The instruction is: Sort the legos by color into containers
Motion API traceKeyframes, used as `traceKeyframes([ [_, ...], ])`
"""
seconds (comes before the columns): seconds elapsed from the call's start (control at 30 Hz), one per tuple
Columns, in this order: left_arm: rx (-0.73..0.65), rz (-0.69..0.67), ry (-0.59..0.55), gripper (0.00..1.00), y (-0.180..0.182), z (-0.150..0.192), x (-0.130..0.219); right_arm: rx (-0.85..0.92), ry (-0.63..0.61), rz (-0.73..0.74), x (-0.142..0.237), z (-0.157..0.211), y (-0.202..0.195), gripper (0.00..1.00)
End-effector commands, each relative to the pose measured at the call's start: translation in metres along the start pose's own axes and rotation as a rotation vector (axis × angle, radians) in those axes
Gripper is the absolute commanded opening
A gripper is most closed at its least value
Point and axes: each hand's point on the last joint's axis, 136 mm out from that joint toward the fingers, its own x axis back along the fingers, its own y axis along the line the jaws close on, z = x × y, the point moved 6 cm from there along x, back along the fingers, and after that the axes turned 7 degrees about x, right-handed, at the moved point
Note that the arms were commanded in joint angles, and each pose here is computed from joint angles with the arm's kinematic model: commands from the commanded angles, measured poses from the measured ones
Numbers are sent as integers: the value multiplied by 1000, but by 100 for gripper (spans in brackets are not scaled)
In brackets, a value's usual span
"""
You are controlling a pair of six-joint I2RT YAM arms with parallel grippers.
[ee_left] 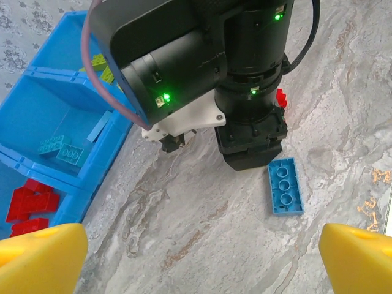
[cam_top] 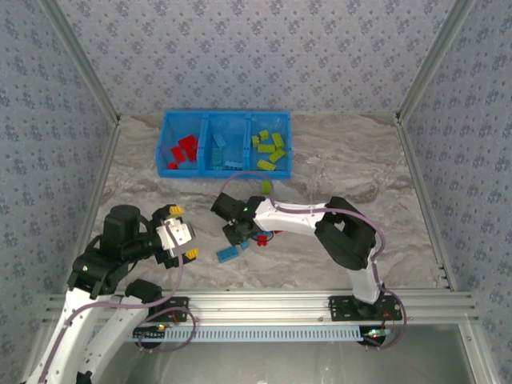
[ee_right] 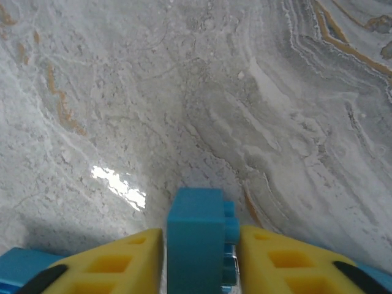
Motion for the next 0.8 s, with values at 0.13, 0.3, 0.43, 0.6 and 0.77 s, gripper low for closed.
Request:
traceKeyframes([
  [0.13, -60, -73, -37, 99, 6, 0, -3, -41, -83, -8, 46, -22, -15, 21],
  [0.3, -70, -228, -105, 99, 21, 0, -8, -51, -319, 64, 114, -65, -48, 22],
  [0.43, -43, -249, -170, 99, 23, 6, -25, -90, -498, 183, 143, -112, -86, 22],
  [0.6, -34, -222, -198, 99, 24, 3, -29, -114, -590, 264, 134, -169, -120, 22],
  [0.77, -10, -165, -244, 99, 16, 4, -37, -116, -618, 277, 98, -219, -136, 22],
])
